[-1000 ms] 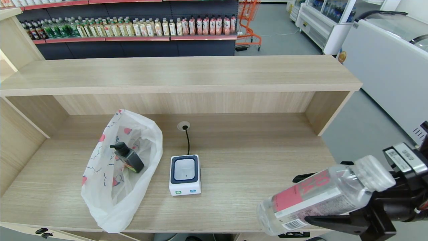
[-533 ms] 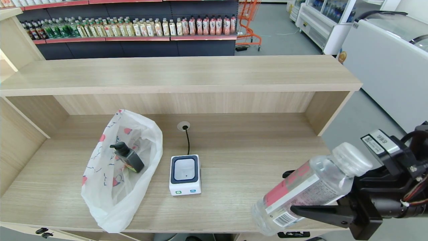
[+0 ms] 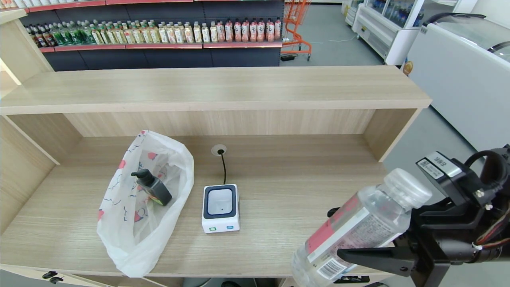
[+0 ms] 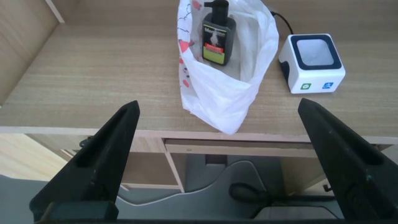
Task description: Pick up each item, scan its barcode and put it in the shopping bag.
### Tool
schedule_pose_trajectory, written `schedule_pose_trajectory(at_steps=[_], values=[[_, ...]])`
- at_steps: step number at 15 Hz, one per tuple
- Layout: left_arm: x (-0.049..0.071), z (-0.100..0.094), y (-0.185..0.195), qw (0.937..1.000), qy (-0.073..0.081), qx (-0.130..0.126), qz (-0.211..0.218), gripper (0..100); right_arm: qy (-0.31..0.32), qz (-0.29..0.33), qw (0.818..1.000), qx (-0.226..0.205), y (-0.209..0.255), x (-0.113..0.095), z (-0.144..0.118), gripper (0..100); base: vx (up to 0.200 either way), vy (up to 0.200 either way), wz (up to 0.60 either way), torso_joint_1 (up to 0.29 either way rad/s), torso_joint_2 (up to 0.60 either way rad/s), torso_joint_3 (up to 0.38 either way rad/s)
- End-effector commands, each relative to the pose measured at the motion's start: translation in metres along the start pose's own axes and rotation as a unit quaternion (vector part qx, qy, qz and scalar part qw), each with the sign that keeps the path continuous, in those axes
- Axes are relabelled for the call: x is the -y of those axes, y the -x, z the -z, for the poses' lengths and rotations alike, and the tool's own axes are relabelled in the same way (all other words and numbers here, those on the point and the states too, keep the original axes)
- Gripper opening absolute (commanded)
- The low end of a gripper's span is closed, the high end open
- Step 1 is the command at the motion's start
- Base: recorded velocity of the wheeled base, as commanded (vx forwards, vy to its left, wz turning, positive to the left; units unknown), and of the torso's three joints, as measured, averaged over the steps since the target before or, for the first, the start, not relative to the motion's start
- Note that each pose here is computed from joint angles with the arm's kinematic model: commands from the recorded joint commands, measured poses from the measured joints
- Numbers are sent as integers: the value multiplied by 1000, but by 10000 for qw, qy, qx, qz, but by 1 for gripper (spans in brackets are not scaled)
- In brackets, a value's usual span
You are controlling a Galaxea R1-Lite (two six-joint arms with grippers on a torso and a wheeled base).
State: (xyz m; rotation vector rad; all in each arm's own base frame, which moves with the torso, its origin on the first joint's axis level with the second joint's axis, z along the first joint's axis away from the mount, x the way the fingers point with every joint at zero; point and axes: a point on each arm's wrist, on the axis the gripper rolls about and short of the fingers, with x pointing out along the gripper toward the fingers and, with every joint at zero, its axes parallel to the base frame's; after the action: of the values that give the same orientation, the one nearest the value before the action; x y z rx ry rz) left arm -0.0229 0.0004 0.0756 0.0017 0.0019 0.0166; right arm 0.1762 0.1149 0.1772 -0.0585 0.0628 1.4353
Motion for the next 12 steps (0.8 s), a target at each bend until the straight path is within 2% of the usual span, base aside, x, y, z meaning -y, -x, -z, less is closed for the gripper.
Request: schedule_pose_trajectory(at_steps=[1,4,12], values=[[0,0,0,10000,1,2,-1,100,-52,12,10000,14,0,0,-1,0,0,0,0,0,0,0],[0,0,0,10000,1,2,-1,100,-168,178,9997,-20,0,1,0,0,0,0,0,0,0,0],[0,0,0,10000,1,2,-1,100,-205,160,9997,-43,1,0,-1,0,0,0,0,0,0,0]])
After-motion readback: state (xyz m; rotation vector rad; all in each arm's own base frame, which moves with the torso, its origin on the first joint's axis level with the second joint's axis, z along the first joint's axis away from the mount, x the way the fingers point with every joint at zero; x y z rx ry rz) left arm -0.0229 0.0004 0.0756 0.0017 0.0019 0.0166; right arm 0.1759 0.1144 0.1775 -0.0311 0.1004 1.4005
